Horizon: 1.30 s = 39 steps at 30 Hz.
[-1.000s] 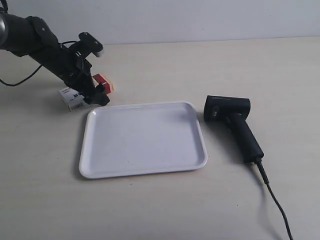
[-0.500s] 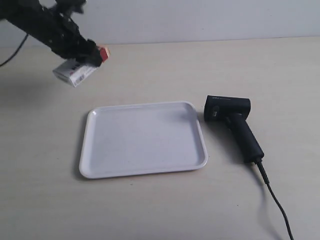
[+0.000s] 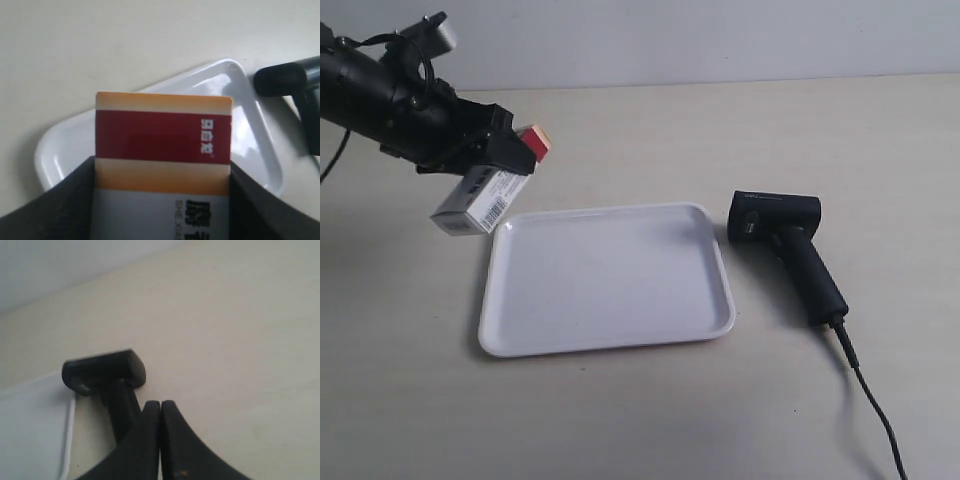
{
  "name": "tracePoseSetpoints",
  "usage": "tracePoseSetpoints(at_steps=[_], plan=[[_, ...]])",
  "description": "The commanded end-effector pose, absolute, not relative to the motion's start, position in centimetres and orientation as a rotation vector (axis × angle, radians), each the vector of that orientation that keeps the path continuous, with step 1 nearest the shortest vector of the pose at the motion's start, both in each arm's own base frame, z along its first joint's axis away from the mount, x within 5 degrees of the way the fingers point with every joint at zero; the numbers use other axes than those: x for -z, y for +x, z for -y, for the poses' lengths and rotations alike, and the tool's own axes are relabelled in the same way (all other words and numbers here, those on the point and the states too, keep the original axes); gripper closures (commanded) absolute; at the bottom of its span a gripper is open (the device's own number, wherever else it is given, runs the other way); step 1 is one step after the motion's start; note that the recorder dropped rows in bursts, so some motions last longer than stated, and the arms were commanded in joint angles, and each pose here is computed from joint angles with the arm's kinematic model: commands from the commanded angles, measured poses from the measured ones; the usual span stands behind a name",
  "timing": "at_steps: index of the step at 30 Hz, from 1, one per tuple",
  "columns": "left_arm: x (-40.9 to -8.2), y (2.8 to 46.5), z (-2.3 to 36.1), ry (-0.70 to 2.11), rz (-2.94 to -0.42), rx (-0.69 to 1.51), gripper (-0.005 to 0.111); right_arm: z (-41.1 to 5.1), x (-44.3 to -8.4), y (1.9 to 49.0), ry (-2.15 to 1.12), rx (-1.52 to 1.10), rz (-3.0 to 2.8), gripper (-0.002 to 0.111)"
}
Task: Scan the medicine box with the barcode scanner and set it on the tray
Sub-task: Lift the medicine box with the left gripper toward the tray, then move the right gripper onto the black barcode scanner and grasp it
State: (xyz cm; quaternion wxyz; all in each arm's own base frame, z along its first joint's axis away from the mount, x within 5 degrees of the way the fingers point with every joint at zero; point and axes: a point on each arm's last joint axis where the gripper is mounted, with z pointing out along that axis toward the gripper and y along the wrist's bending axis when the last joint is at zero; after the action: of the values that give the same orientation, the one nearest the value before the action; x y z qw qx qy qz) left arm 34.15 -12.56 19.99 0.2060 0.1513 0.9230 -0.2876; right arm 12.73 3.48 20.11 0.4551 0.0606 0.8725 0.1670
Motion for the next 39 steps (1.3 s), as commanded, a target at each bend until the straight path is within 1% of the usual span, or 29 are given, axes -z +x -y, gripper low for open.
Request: tracePoseSetpoints(at_steps=[1,3,7,10,12,16,22,25,27,29,30,31,32,33,35,37,38,39], plan=[[-19.9,33.7,13.1,0.481,-2.509,0.855,0.105,-6.5,-19.3,18.3,0.051,-0.382,-2.337,0.100],[-19.9,33.6,13.1,0.476,-2.510,0.855,0.105,-8.1,-18.2,20.6,-0.021,-0.363,-2.423,0.087],[-19.8,33.8,13.0,0.476,-2.506,0.827,0.105,-10.6,-16.3,24.3,-0.129,-0.335,-2.535,0.055],[-19.8,33.9,12.8,0.444,-2.511,0.799,0.105,-12.3,-14.8,25.7,-0.220,-0.329,-2.636,0.038],[-19.7,34.0,12.7,0.437,-2.511,0.784,0.105,-13.1,-14.1,26.2,-0.292,-0.322,-2.657,0.031],[-19.5,34.0,12.8,0.439,-2.528,0.774,0.105,-13.9,-13.0,27.3,-0.352,-0.297,-2.641,0.027],[-19.1,33.9,13.4,0.457,-2.535,0.772,0.105,-14.1,-11.2,28.0,-0.366,-0.267,-2.653,0.027],[-19.1,33.7,13.8,0.478,-2.533,0.770,0.105,-14.1,-11.0,28.2,-0.362,-0.259,-2.635,0.027],[-19.1,33.7,13.9,0.482,-2.531,0.762,0.105,-14.1,-10.9,28.3,-0.404,-0.244,-2.623,0.028],[-19.0,33.7,13.8,0.495,-2.533,0.752,0.105,-14.1,-10.8,28.4,-0.408,-0.238,-2.612,0.037],[-19.0,33.7,13.8,0.495,-2.534,0.751,0.105,-14.1,-10.8,28.5,-0.404,-0.236,-2.598,0.048],[-18.9,33.7,13.8,0.499,-2.538,0.754,0.105,-14.1,-10.9,28.6,-0.404,-0.235,-2.591,0.055],[-18.6,33.7,13.8,0.500,-2.548,0.753,0.105,-14.1,-10.9,28.6,-0.421,-0.229,-2.582,0.070],[-18.0,33.8,13.9,0.499,-2.563,0.755,0.105,-14.1,-10.9,28.6,-0.422,-0.230,-2.586,0.080],[-16.8,34.1,13.9,0.487,-2.594,0.747,0.105,-14.1,-10.8,28.5,-0.428,-0.230,-2.598,0.096],[-15.5,34.4,13.9,0.466,-2.621,0.731,0.105,-14.1,-11.8,28.2,-0.443,-0.243,-2.596,0.108],[-15.2,34.4,13.9,0.464,-2.626,0.729,0.105,-14.1,-12.4,28.0,-0.457,-0.251,-2.597,0.108],[-15.2,34.5,13.9,0.466,-2.624,0.725,0.105,-14.0,-13.9,27.6,-0.465,-0.271,-2.581,0.108]])
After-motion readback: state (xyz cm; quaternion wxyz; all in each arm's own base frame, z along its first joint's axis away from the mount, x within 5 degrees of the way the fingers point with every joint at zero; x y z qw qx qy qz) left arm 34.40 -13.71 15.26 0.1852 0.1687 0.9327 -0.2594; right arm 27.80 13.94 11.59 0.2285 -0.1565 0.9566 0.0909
